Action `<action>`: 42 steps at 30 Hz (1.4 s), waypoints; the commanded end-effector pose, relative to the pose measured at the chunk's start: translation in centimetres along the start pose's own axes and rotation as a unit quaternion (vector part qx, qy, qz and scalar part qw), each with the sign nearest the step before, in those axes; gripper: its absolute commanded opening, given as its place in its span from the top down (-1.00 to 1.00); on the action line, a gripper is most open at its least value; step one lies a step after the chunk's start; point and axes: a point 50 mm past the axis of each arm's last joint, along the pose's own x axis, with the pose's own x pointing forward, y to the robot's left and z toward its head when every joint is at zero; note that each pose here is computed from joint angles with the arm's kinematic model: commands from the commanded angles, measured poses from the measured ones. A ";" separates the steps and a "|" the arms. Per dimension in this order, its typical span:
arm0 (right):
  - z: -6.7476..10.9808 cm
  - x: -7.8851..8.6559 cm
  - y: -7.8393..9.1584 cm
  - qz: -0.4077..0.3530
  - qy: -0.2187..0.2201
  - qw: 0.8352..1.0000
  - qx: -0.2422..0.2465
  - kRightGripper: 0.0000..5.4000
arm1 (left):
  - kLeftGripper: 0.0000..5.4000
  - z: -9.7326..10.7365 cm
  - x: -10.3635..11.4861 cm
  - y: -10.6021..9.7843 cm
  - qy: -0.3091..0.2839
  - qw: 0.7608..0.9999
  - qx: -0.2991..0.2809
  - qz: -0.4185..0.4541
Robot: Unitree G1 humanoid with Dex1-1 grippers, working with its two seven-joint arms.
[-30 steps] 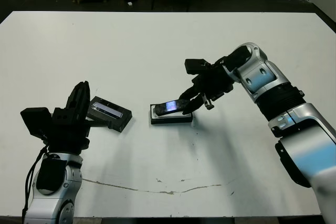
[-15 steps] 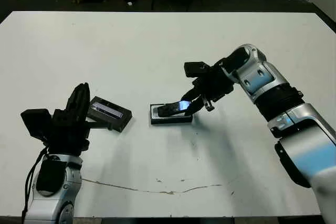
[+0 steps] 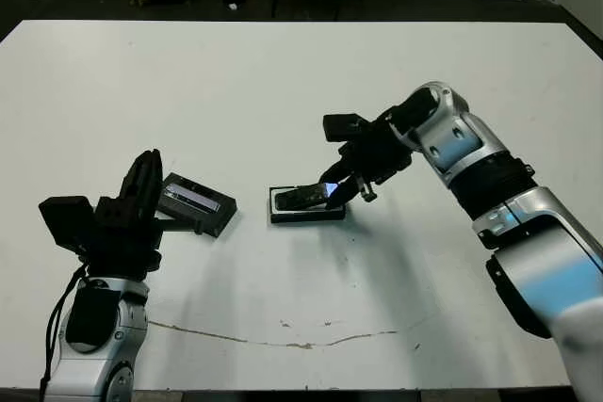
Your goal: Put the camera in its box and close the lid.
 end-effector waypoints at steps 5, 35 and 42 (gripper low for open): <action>0.3 1.4 0.3 0.020 0.004 1.000 0.013 0.88 | 1.00 -0.6 -0.3 0.2 0.016 1.000 0.003 0.005; 1.0 0.3 0.1 -0.012 0.023 0.992 -0.124 -0.90 | 1.00 -0.8 -0.5 0.2 0.017 1.000 0.002 0.008; 1.0 -1.5 -0.1 -0.027 -0.039 0.996 -0.076 -0.99 | 1.00 -0.8 -0.5 0.2 0.017 1.000 0.003 0.007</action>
